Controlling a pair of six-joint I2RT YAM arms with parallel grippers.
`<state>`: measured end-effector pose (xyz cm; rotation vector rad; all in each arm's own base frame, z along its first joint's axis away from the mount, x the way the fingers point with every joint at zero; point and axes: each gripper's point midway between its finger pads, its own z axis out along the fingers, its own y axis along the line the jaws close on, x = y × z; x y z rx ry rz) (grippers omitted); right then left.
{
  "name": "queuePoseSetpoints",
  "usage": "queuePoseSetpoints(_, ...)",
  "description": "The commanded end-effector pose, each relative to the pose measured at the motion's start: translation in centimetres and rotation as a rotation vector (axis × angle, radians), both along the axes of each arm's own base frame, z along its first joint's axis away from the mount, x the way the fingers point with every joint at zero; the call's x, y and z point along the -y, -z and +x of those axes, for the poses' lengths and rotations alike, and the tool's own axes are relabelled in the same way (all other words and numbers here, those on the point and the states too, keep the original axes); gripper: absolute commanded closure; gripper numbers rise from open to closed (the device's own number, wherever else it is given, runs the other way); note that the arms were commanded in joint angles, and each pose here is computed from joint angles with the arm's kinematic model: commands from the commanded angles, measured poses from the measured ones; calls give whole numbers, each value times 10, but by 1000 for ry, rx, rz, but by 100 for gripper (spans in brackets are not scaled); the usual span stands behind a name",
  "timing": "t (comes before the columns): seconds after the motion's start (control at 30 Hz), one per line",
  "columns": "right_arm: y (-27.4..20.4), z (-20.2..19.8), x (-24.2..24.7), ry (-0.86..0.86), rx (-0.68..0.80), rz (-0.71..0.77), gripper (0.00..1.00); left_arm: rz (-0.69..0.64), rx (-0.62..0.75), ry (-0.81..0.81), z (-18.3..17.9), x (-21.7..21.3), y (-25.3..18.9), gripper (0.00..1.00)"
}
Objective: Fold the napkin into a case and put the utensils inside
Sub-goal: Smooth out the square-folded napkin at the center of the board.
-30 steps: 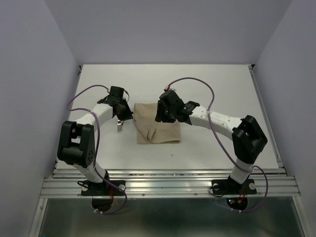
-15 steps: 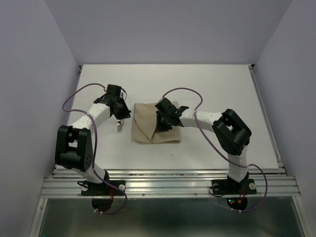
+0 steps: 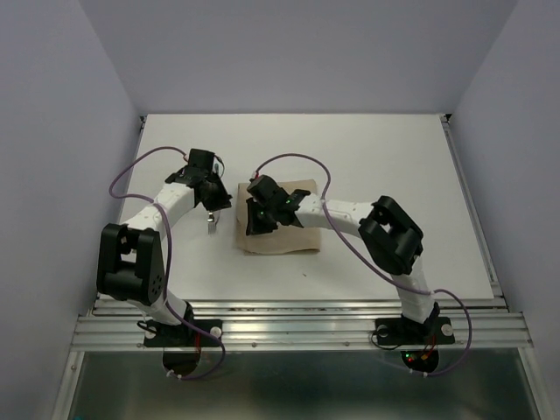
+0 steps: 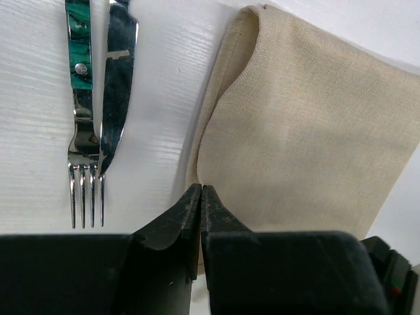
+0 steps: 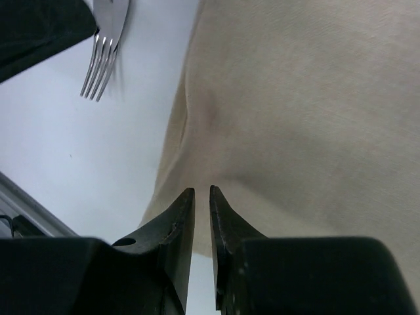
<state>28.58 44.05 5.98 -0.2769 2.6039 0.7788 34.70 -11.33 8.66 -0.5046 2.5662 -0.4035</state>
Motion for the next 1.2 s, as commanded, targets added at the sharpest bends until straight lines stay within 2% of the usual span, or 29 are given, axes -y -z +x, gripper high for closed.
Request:
queuePoseSetpoints(0.0, -9, -18, -31, -112, 10, 55, 79, 0, 64, -8, 9, -2, -23, 84)
queuePoseSetpoints(0.13, -11, -28, -32, -151, 16, 64, 79, -22, 61, 4, 11, 2, -19, 82)
queuePoseSetpoints(0.27, -29, -13, -6, -66, 79, 44, 77, -41, 55, 15, 11, 7, -13, 80)
queuePoseSetpoints(0.33, -50, 13, 22, 22, 107, 61, 77, -51, 49, 27, 11, 9, -10, 80)
queuePoseSetpoints(0.4, -50, 38, 64, 121, 120, 35, 76, -58, 49, 40, 14, 13, -8, 80)
queuePoseSetpoints(0.57, -35, 78, 138, 265, 101, -18, 77, -90, 77, 71, 41, 28, -15, 80)
queuePoseSetpoints(0.67, -30, 99, 158, 302, 90, -20, 77, -103, 78, 79, 59, 35, -13, 80)
queuePoseSetpoints(0.97, -25, 153, 166, 373, 12, 84, 77, -115, 59, 93, 93, 47, 3, 80)
queuePoseSetpoints(1.17, -14, 180, 174, 417, -12, 102, 77, -50, 37, 92, 113, 41, 26, 81)
